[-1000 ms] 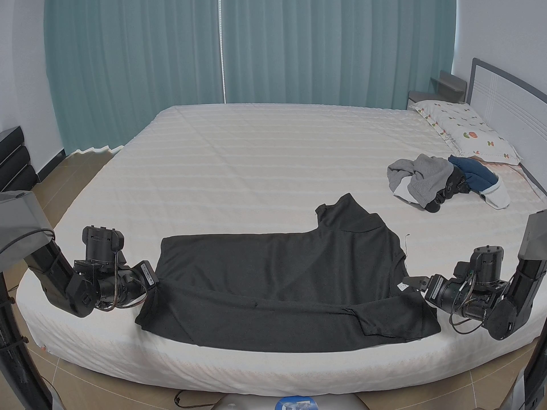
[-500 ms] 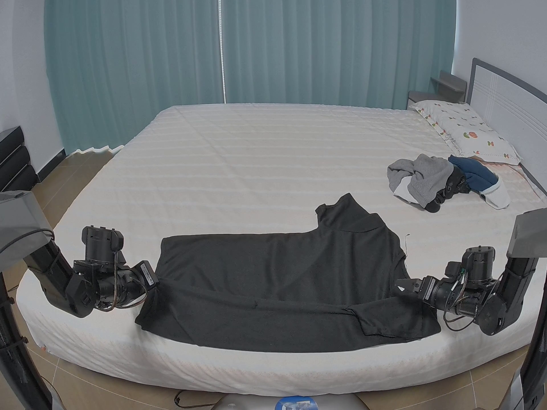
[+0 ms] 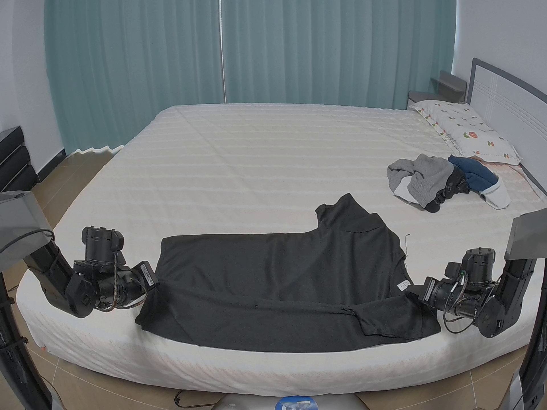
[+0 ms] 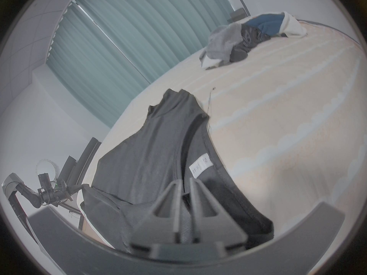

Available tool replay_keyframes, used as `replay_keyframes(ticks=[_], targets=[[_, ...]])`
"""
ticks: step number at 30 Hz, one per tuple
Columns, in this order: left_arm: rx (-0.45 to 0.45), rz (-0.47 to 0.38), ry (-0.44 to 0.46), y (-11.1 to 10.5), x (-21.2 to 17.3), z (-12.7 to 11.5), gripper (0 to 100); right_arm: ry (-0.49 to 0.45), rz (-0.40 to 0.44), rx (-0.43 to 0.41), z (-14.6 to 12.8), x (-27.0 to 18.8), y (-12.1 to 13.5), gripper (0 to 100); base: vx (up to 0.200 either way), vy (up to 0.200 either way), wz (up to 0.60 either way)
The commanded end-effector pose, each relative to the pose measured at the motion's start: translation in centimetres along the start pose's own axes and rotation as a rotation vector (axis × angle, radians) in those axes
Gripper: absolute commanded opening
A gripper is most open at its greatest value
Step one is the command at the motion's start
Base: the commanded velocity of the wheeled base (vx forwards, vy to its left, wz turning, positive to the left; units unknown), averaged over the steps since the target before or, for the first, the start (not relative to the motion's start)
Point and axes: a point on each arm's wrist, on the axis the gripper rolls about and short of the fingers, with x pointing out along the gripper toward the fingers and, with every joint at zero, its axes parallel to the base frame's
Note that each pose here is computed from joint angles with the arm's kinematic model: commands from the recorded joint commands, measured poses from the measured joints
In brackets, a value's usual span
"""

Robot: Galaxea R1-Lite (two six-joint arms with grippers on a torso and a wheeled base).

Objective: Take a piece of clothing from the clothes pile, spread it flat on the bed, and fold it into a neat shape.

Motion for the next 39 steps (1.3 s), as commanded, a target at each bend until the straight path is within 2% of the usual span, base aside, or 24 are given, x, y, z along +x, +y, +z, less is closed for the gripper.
replay_keyframes(ticks=[1, 8, 11, 18, 23, 29, 34, 39], targets=[[0.001, -0.001, -0.004, 0.0, -0.2, 0.0, 0, -0.022, 0.002, 0.009, 0.0, -0.8, -0.1, 0, 0.000, 0.000, 0.00], [0.005, -0.018, -0.026, -0.3, -1.4, 0.3, 0, -0.075, 0.001, 0.014, 0.7, -2.7, -0.2, 0, 0.000, 0.000, 0.00], [0.011, -0.028, -0.039, -0.5, -2.3, 0.4, 0, -0.089, 0.029, 0.010, 1.0, -4.1, 0.4, 0, 0.000, 0.000, 0.00], [0.113, -0.017, -0.041, -0.1, -3.7, -0.1, 0, -0.149, 0.060, -0.007, 2.0, -5.7, 1.4, 0, 0.000, 0.000, 0.00], [0.127, -0.019, -0.044, -0.1, -4.1, -0.3, 0, -0.165, 0.070, -0.014, 2.1, -6.7, 1.9, 0, 0.000, 0.000, 0.00], [0.131, 0.001, -0.052, 0.0, -4.1, -0.2, 0, -0.187, 0.074, -0.018, 2.4, -7.1, 2.0, 0, 0.000, 0.000, 0.00], [0.190, 0.062, -0.075, 0.3, -4.4, -0.5, 0, -0.186, 0.073, -0.016, 2.4, -7.1, 1.9, 0, 0.000, 0.000, 0.00], [0.197, 0.051, -0.096, 0.0, -5.2, -0.4, 0, -0.197, 0.078, -0.018, 2.6, -7.4, 2.1, 0, 0.000, 0.000, 0.00]])
